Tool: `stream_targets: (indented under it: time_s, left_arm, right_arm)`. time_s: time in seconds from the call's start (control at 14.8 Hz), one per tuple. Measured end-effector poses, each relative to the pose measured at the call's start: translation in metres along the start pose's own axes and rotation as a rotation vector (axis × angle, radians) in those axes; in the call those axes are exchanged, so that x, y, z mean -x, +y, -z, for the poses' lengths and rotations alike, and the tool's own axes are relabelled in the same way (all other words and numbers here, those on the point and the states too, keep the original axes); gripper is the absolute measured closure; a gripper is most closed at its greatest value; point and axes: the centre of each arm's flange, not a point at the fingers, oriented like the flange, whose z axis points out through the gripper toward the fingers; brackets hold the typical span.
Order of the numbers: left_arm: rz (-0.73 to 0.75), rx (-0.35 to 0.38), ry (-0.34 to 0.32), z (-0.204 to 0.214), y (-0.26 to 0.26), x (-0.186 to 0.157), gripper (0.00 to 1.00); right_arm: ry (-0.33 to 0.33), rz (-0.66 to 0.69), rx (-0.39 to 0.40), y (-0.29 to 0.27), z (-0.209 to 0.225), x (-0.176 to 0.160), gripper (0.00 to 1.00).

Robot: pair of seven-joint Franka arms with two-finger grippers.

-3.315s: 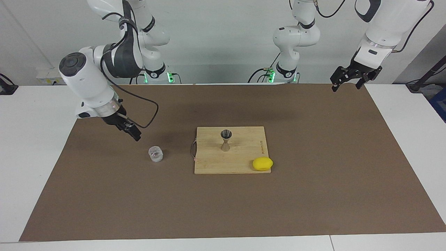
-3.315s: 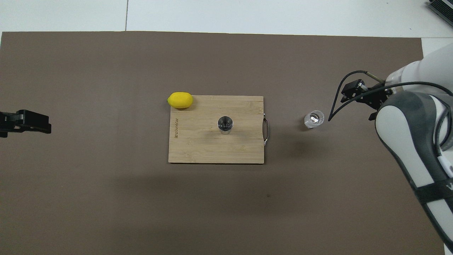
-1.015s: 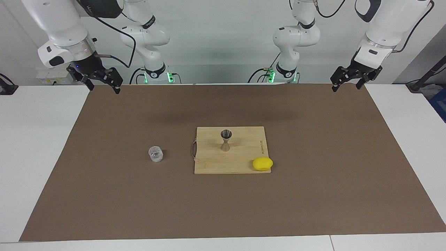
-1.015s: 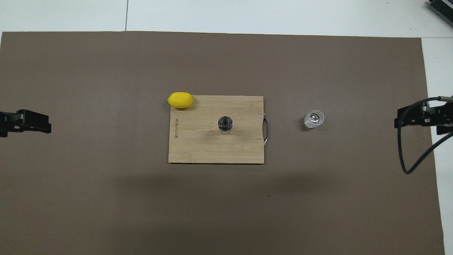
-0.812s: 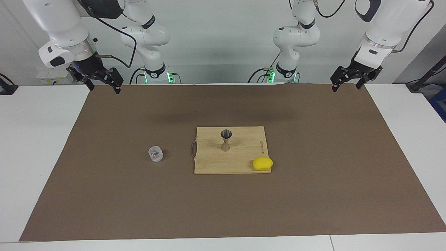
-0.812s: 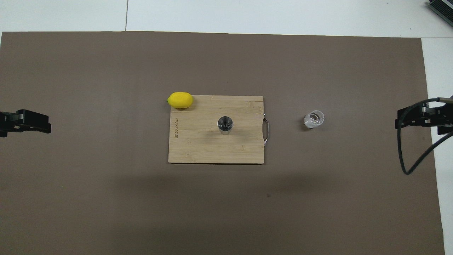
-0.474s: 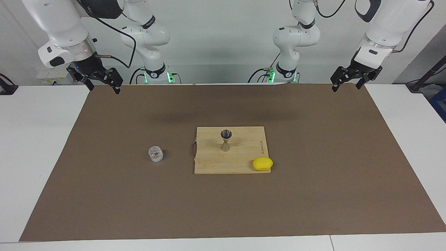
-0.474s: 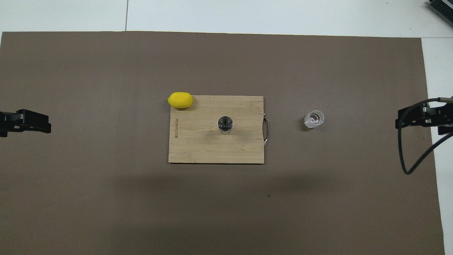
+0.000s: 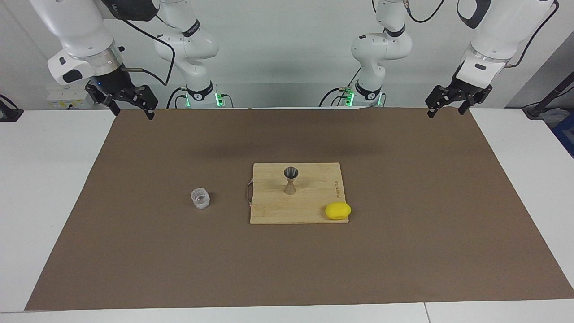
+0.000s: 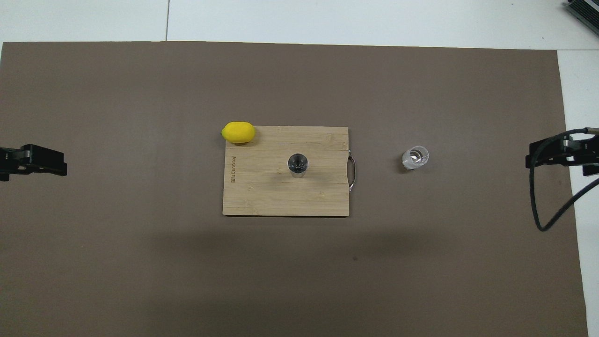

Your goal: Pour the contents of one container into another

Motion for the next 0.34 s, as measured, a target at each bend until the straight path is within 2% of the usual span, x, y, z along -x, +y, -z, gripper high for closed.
stream_targets:
  time_s: [0.34]
  left_arm:
    - [0.000,0.000,0.000,0.0000,-0.0001,-0.0001,0.00]
  right_arm:
    - [0.006,0.018,0.002,0.0059,0.0029,0.0010,0.00]
